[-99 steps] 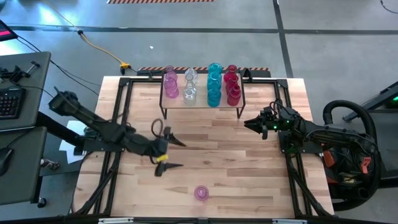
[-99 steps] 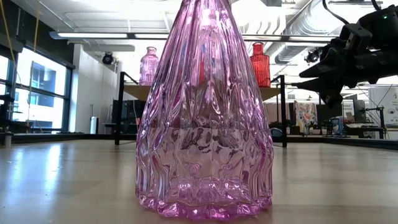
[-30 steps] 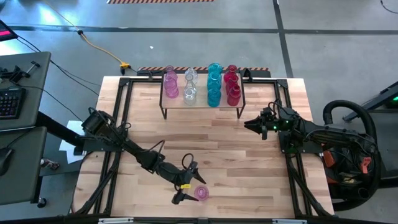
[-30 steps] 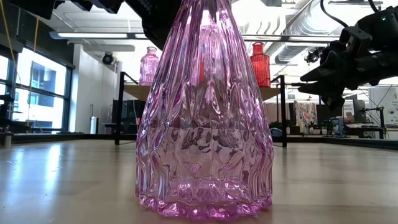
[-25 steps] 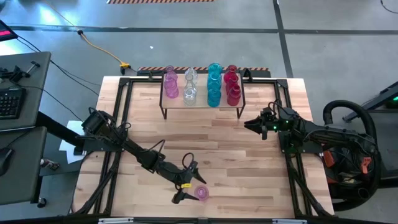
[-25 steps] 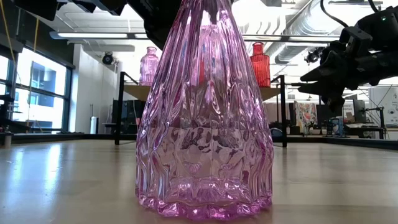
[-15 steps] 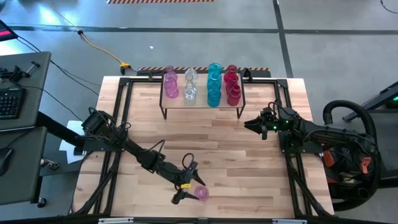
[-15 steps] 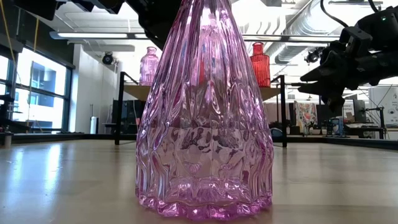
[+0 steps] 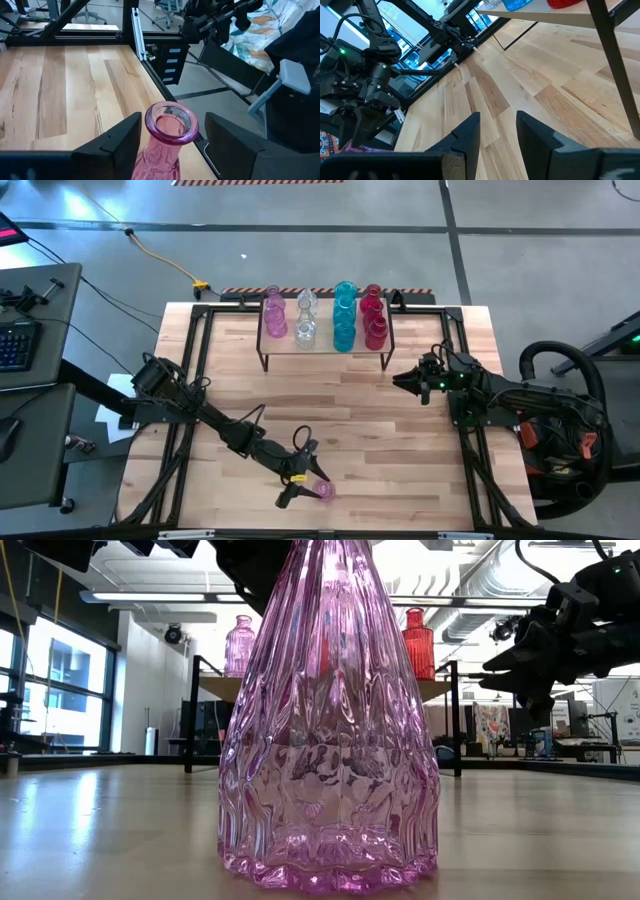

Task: Sort vases onto shelf
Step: Put the light violet vase on the shelf aligned with the other light violet vases

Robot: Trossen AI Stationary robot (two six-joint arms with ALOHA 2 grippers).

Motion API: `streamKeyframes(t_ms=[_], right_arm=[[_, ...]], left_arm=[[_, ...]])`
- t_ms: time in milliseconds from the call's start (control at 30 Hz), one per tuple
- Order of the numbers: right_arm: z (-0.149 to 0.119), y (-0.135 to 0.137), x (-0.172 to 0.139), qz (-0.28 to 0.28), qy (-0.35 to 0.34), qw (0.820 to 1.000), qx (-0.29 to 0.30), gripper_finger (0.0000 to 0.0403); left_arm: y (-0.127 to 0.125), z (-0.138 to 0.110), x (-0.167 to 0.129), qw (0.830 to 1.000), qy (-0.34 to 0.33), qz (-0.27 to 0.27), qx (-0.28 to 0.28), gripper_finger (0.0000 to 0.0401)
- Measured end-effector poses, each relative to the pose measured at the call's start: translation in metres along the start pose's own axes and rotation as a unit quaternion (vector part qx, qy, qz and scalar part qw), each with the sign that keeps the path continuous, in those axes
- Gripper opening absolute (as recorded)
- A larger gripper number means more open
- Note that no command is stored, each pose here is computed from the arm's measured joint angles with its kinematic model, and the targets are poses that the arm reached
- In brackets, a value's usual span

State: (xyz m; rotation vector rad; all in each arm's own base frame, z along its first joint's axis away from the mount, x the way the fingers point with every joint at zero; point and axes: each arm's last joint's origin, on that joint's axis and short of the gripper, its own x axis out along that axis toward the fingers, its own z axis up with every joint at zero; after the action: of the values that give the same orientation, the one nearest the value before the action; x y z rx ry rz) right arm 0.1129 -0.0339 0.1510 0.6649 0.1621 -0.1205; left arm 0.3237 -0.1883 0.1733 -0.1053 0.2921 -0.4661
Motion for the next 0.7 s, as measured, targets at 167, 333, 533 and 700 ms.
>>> streamKeyframes(t_ms=[167,333,533,700], right_arm=[[0.0,0.0,0.0,0.0,0.0,1.0,0.0,0.0108],[0.0,0.0,0.0,0.0,0.0,1.0,0.0,0.0108],[0.0,0.0,0.0,0.0,0.0,1.0,0.0,0.0108],[0.0,0.0,0.0,0.0,0.0,1.0,0.0,0.0108]], left_arm=[[-0.0002,-0.0002,0.0,1.0,0.002,-0.005,-0.004,0.0187],[-0.0002,-0.0003,0.0,1.0,0.002,-0.005,-0.005,0.0162],[-0.0008,-0.0004,0.0,1.0,0.004,-0.012,-0.009,0.0141],[-0.0008,-0.0003,0.0,1.0,0.004,-0.012,-0.013,0.0138]])
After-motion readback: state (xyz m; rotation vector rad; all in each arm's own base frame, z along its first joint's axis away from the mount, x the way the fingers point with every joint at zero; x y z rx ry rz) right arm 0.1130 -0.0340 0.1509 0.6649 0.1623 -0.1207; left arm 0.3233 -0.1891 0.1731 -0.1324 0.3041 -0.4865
